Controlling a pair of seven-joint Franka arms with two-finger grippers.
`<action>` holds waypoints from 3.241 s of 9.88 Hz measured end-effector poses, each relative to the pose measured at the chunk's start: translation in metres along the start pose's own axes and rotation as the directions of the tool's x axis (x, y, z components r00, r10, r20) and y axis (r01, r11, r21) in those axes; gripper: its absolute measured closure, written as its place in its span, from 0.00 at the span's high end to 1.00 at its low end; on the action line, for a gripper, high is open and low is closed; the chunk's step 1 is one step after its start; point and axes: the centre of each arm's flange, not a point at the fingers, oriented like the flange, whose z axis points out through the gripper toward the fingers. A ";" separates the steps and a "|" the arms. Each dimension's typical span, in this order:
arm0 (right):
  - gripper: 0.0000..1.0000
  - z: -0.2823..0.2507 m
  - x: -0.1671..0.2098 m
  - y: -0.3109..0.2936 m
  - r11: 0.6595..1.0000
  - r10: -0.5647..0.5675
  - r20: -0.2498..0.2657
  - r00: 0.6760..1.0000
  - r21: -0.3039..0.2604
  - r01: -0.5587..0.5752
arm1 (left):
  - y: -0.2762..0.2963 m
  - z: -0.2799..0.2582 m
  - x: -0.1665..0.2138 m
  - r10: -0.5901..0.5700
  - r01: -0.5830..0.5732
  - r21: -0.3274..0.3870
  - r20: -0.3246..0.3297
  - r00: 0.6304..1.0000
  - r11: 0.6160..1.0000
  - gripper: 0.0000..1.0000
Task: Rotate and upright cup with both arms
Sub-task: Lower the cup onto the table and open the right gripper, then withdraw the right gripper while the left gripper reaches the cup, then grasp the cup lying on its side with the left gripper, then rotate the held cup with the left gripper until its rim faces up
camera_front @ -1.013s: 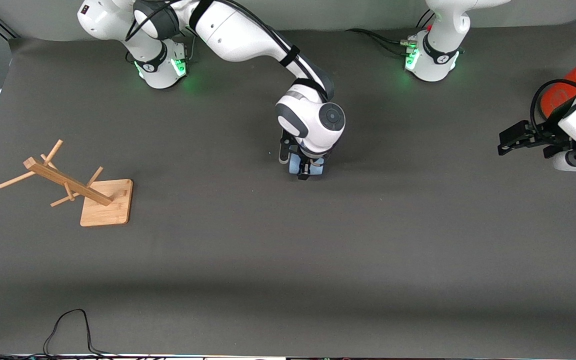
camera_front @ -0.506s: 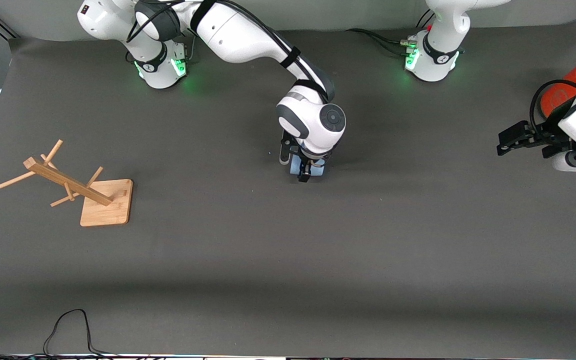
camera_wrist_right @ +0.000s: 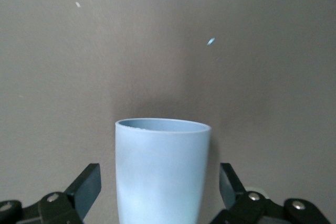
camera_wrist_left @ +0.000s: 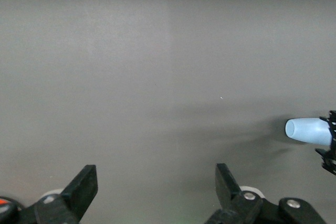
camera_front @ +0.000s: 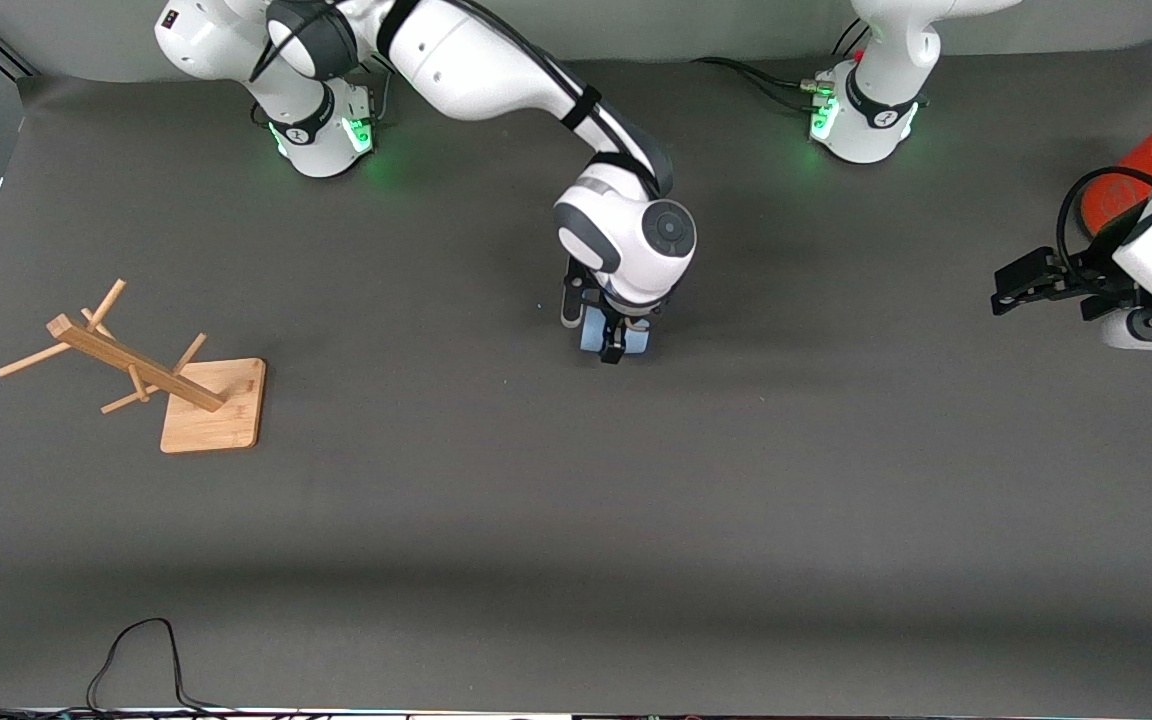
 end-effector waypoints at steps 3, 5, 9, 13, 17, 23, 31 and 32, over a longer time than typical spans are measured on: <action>1.00 -0.102 0.046 0.009 0.995 -0.088 -0.019 0.996 -0.048 0.087 | 0.012 0.004 0.001 0.011 -0.011 -0.003 0.008 1.000 1.000 1.00; 1.00 -0.170 0.105 0.001 0.970 -0.224 -0.017 0.974 -0.103 0.221 | 0.035 0.008 0.002 0.004 -0.004 -0.005 0.005 1.000 1.000 1.00; 1.00 -0.262 0.287 -0.070 0.856 -0.483 0.117 0.868 -0.145 0.496 | 0.148 0.027 0.004 -0.087 0.086 -0.024 -0.050 0.995 0.996 1.00; 1.00 -0.266 0.492 -0.122 0.715 -0.663 0.271 0.698 -0.051 0.698 | 0.254 0.070 -0.009 -0.118 0.122 0.034 -0.089 0.989 0.992 1.00; 1.00 -0.246 0.625 -0.146 0.505 -0.842 0.285 0.457 0.123 0.854 | 0.363 0.152 -0.048 -0.101 0.115 0.165 -0.092 0.991 0.980 1.00; 1.00 -0.225 0.665 -0.181 0.030 -1.000 0.001 0.030 0.264 0.964 | 0.479 0.308 -0.100 -0.088 0.133 0.340 -0.147 0.985 0.931 1.00; 1.00 -0.220 0.669 -0.191 -0.074 -0.994 -0.096 -0.050 0.262 0.962 | 0.505 0.412 -0.122 -0.032 0.108 0.450 -0.172 0.985 0.887 0.91; 1.00 -0.220 0.670 -0.191 -0.074 -0.994 -0.096 -0.050 0.262 0.962 | 0.504 0.414 -0.122 -0.034 0.110 0.452 -0.174 0.984 0.885 0.81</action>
